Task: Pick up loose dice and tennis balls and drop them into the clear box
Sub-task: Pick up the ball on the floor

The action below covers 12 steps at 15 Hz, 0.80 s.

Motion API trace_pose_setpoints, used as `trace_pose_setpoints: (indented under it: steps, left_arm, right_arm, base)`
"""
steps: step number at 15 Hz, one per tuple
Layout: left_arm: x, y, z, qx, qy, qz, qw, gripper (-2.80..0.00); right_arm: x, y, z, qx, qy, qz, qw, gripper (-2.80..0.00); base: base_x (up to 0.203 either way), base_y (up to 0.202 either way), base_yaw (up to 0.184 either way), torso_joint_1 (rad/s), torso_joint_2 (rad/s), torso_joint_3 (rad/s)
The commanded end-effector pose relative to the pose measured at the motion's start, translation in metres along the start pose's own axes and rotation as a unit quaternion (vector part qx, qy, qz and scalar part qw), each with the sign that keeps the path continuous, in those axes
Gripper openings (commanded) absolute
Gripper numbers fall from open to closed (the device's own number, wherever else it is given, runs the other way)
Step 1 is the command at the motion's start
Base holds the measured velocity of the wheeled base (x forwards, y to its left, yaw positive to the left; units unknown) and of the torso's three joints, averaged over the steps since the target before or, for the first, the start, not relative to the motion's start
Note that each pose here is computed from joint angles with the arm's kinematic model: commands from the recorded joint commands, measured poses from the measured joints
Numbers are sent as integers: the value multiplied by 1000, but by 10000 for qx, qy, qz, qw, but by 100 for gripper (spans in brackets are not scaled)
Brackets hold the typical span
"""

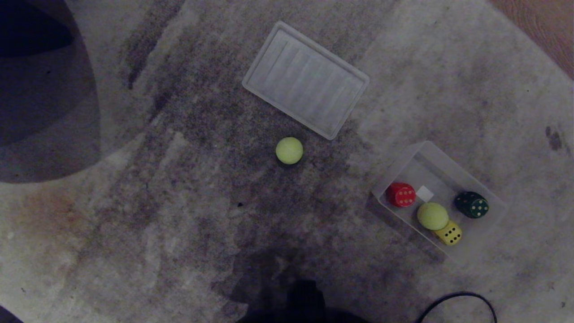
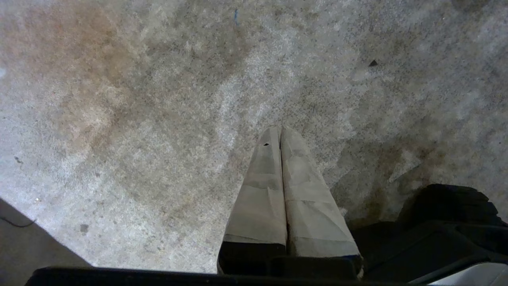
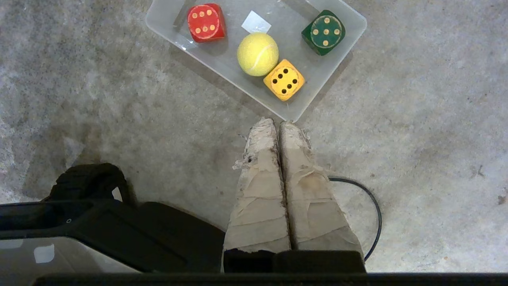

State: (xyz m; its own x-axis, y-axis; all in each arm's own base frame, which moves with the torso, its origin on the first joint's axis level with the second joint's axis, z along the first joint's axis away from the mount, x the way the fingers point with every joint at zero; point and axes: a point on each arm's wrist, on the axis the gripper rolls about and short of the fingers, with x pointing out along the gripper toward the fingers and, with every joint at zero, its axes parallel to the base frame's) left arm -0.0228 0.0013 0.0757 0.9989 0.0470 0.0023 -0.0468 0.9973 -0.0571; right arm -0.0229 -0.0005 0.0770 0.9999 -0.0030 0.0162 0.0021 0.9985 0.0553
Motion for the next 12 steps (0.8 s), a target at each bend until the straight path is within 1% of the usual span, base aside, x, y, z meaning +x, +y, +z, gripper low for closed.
trace_pose_setpoints:
  steps: [1, 3, 5, 12]
  left_arm:
    - [0, 0, 0, 1, 12, -4, 10000, -280]
    - [0, 0, 0, -5, 19, 4, 10000, -280]
    - [0, 0, 0, -13, 19, 4, 10000, -280]
    - [0, 0, -1, 18, 28, -11, 10000, -280]
  right_arm:
    - [0, 0, -1, -7, 27, -2, 10000, -280]
    - [0, 0, -1, -7, 27, 6, 10000, -280]
    - [0, 0, -1, -7, 28, 6, 10000, -280]
    - [0, 0, -1, -7, 27, 6, 10000, -280]
  base:
    - [0, 0, 0, 0, 0, 0]
    - [0, 0, 0, 0, 0, 0]
    - [3, 74, -7, 1, 1, 1]
    - [0, 178, -2, 2, 3, 3]
